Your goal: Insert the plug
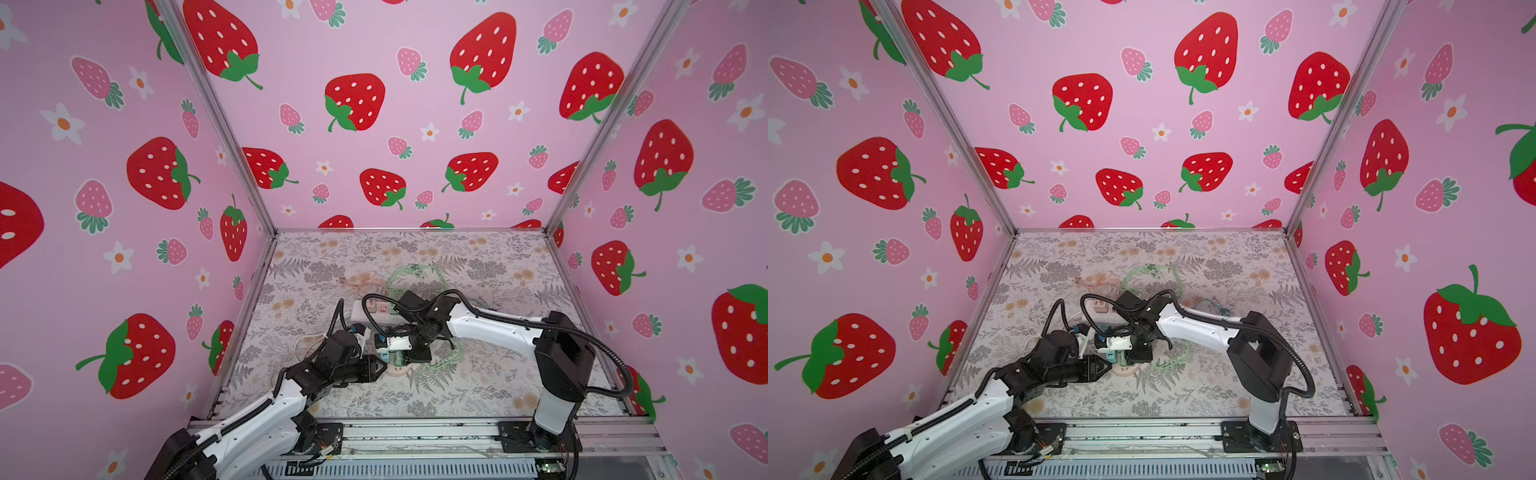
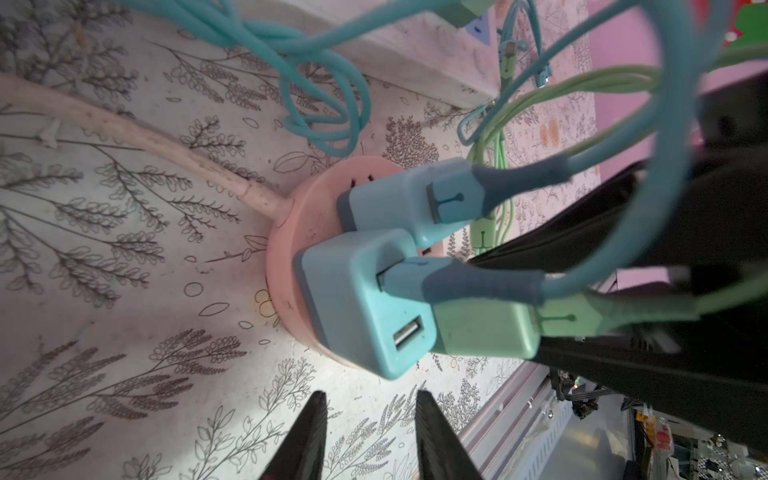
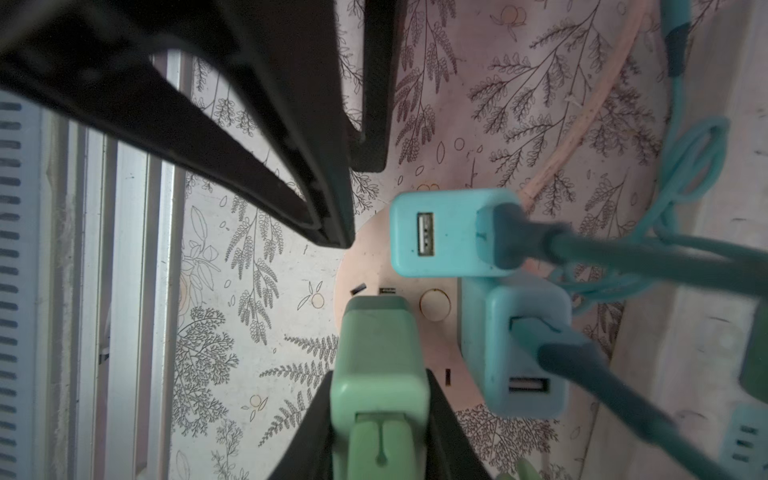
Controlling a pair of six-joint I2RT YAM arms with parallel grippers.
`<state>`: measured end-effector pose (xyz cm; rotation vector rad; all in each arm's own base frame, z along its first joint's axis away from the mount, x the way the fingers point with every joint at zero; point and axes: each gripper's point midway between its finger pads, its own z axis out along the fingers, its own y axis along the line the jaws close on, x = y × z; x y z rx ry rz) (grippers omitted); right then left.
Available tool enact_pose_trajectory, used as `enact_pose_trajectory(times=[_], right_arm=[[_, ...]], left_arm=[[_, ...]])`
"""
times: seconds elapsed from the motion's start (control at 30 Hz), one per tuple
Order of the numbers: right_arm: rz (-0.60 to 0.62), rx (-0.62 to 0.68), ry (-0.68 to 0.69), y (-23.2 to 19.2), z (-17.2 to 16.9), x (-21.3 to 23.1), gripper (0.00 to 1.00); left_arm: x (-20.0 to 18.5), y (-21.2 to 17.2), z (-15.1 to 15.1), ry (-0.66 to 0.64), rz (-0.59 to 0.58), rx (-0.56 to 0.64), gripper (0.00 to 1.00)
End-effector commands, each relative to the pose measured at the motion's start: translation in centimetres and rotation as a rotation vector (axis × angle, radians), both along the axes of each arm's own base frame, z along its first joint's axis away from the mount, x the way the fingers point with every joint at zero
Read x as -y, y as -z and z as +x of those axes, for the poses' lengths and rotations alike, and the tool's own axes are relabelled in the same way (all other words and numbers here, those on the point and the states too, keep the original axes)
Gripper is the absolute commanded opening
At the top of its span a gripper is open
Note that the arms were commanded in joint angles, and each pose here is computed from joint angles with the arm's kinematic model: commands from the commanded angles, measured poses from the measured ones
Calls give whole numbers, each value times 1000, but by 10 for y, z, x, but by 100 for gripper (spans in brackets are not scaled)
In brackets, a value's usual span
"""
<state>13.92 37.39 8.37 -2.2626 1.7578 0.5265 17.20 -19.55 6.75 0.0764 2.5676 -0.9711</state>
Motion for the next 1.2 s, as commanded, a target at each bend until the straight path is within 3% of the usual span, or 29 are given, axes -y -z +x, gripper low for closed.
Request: enact_pose_trajectory(times=[0.0, 0.67, 1.17], right_arm=[[5, 2, -39, 0, -4, -7, 13], [-36, 49, -21, 10, 3, -6, 13], [-135, 96, 15, 24, 10, -7, 13]], left_arm=[[1, 6, 6, -46, -2, -5, 36], [-7, 36, 22, -230, 73, -58, 35], [-16, 46, 20, -264, 114, -76, 29]])
